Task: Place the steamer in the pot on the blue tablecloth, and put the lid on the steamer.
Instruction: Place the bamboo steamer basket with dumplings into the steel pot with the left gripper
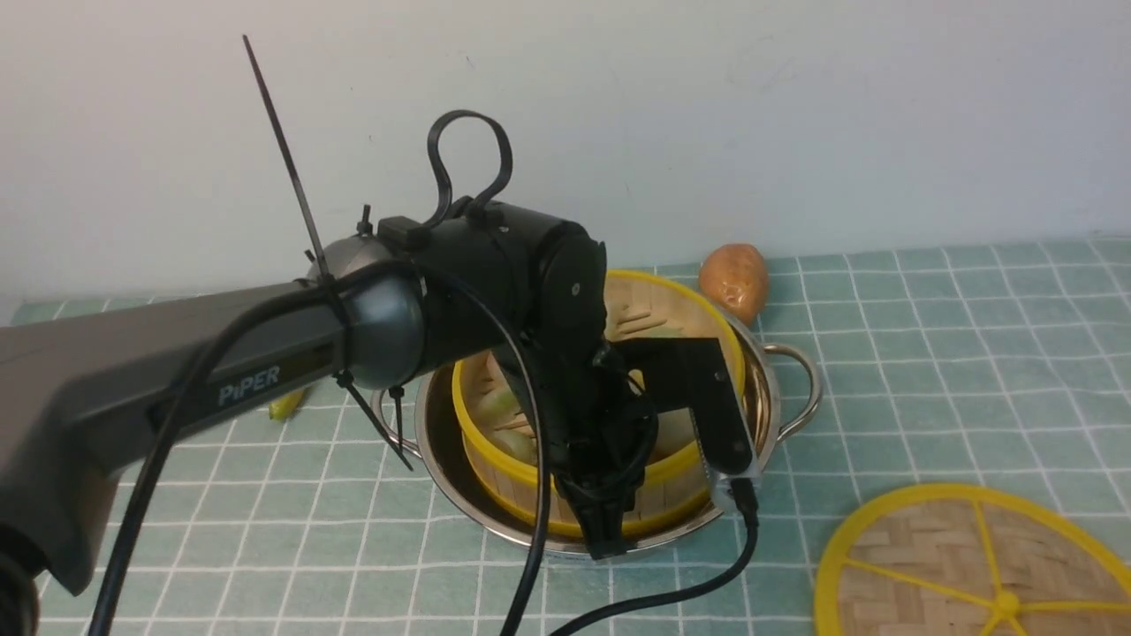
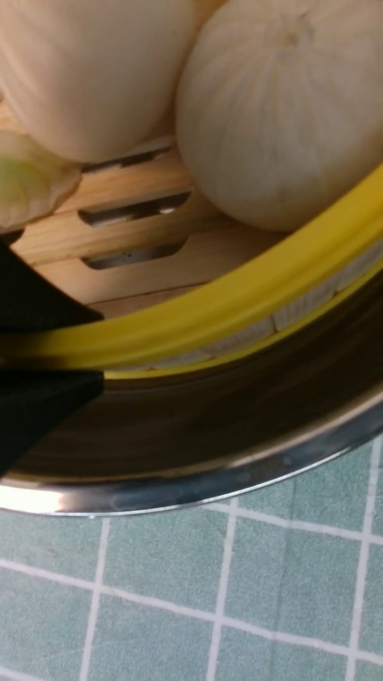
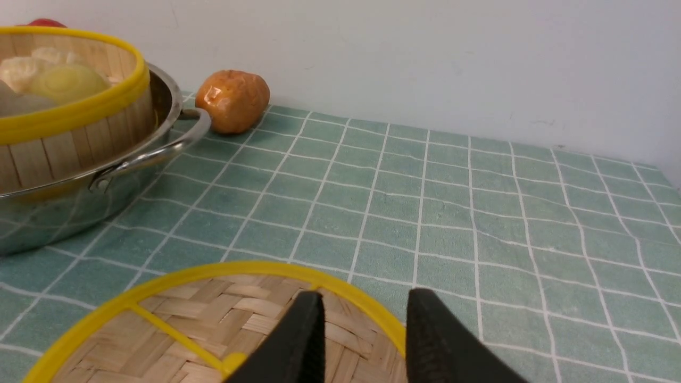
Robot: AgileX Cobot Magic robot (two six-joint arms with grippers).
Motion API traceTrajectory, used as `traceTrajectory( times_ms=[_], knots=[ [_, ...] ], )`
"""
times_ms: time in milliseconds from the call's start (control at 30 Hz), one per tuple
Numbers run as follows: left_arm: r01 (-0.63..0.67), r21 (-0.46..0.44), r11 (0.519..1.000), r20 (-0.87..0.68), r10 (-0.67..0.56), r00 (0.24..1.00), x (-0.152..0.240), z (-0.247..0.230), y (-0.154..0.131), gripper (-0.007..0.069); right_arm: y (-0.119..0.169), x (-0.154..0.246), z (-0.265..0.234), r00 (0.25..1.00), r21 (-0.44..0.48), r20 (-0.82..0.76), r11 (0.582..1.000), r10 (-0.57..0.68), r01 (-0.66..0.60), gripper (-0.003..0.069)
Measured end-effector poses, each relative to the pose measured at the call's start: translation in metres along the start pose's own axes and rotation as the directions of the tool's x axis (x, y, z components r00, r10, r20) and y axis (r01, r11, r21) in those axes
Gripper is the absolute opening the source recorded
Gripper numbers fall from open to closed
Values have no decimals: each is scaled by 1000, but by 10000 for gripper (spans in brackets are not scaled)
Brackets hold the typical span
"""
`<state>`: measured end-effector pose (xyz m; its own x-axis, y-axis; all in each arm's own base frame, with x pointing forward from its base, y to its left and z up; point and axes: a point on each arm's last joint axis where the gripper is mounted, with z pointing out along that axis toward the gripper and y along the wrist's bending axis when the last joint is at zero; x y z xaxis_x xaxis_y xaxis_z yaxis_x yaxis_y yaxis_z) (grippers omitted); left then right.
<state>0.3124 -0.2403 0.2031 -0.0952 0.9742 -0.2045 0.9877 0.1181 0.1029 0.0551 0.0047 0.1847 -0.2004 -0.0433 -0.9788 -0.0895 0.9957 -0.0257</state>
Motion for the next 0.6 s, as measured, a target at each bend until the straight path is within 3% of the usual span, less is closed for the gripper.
traceTrajectory(
  times_ms=[133, 300, 400, 600],
  knots=[
    [6, 12, 1000, 0, -6, 1000, 0, 0, -1, 81, 0, 0, 0, 1000, 0, 0, 1000, 0, 0, 242],
    [7, 17, 1000, 0, -7, 1000, -1, -1, -2, 209, 0, 0, 0, 1000, 0, 0, 1000, 0, 0, 242],
    [5, 9, 1000, 7, -5, 1000, -2, -3, 0, 345, 0, 0, 0, 1000, 0, 0, 1000, 0, 0, 242],
    [28, -16, 999, -7, -28, 1000, 1, -21, -2, 464, 0, 0, 0, 1000, 0, 0, 1000, 0, 0, 242]
  ],
)
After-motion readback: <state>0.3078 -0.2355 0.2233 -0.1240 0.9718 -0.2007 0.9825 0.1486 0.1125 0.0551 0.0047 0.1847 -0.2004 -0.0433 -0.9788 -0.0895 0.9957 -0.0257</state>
